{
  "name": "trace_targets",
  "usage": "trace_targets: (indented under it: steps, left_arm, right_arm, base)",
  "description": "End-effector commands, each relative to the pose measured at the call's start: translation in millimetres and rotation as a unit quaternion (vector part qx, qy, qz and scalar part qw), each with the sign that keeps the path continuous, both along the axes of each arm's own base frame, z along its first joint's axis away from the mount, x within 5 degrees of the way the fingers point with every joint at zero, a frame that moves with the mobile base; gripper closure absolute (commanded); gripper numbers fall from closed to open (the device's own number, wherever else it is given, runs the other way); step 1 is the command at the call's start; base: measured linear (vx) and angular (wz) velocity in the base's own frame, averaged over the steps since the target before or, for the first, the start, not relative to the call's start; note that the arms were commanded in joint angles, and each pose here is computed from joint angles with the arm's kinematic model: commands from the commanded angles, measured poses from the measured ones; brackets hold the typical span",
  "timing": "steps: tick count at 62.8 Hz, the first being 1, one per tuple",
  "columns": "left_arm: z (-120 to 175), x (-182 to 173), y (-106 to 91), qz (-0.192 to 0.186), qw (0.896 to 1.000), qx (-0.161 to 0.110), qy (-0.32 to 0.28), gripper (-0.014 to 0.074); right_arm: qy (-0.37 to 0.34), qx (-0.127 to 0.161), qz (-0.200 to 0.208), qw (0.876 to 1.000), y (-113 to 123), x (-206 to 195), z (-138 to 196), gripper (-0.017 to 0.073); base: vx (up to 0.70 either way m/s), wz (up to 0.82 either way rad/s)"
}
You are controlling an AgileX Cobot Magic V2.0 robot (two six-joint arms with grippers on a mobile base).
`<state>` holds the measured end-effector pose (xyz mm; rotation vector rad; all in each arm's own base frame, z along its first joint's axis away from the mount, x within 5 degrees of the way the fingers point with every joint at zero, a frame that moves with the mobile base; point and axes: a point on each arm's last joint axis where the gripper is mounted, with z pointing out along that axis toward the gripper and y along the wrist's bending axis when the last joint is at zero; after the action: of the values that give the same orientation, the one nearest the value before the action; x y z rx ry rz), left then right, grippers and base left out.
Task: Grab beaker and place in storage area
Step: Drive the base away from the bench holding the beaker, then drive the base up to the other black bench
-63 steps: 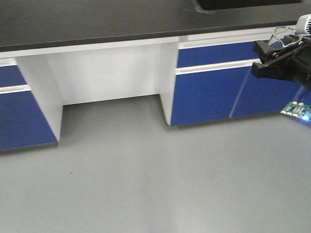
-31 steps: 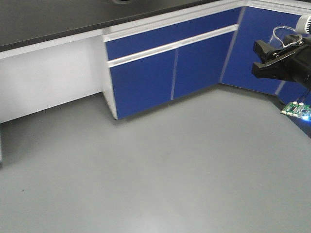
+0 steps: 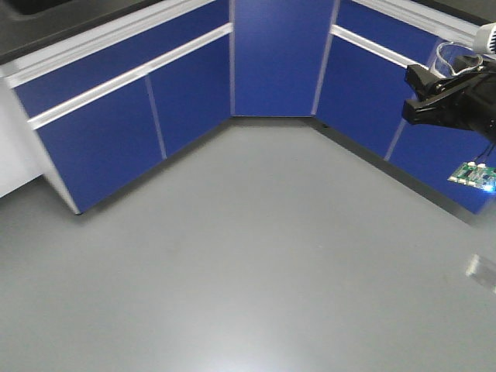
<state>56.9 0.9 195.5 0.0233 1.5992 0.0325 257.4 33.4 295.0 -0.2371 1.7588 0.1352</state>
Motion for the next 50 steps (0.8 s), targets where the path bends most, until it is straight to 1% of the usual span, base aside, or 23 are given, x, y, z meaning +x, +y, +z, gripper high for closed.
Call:
trace_targets:
  steps: [1, 27, 50]
  left_arm:
    - [14.7, -2.3, -1.1, -0.006, 0.998, -0.005, -0.056, 0.0600]
    - [14.7, -2.3, -1.1, -0.006, 0.998, -0.005, -0.056, 0.0600]
    - [14.7, -2.3, -1.1, -0.006, 0.998, -0.005, -0.056, 0.0600]
  right_arm:
    - [-0.057, 0.012, 0.017, 0.998, 2.8, -1.9, 21.7, 0.0564]
    - [-0.057, 0.012, 0.016, 0.998, 2.7, -1.9, 21.7, 0.0564]
    - [-0.057, 0.012, 0.016, 0.998, 2.7, -1.9, 21.7, 0.0564]
  base:
    - [-0.02, -0.56]
    - [0.01, -0.60]
    - [0.07, -0.64]
